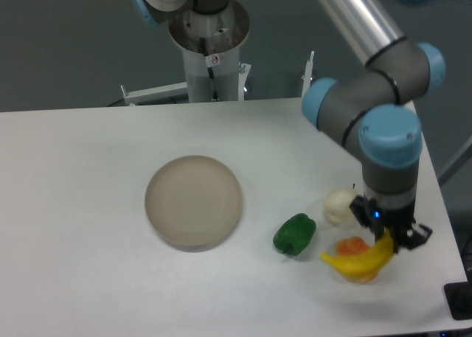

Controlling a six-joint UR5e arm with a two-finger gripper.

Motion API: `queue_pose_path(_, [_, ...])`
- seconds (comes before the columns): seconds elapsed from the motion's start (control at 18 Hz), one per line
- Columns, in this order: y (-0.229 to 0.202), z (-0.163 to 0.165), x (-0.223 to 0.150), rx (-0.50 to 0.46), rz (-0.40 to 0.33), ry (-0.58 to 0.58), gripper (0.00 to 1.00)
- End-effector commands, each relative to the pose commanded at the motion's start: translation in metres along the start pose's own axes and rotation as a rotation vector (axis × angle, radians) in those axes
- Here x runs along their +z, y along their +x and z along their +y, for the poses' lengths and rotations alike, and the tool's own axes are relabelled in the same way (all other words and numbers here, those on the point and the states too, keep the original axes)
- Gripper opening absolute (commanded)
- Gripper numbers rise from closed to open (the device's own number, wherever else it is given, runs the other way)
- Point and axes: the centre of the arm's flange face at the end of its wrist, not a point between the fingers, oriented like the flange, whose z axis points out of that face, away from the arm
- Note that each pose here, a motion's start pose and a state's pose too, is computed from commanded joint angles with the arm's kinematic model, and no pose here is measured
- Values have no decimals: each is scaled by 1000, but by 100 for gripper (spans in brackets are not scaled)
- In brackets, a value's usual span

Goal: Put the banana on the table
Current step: 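Lift the banana up and carry it away from the vegetables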

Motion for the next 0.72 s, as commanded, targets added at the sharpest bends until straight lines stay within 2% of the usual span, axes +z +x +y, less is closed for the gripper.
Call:
queue_pose_path(0.17, [23, 30, 0, 52, 34, -13, 32])
queue_pose_path(0.44, [65, 72, 21, 130, 111, -17, 32])
queue_pose_path(0.72, [119, 83, 30, 148, 182, -13, 31])
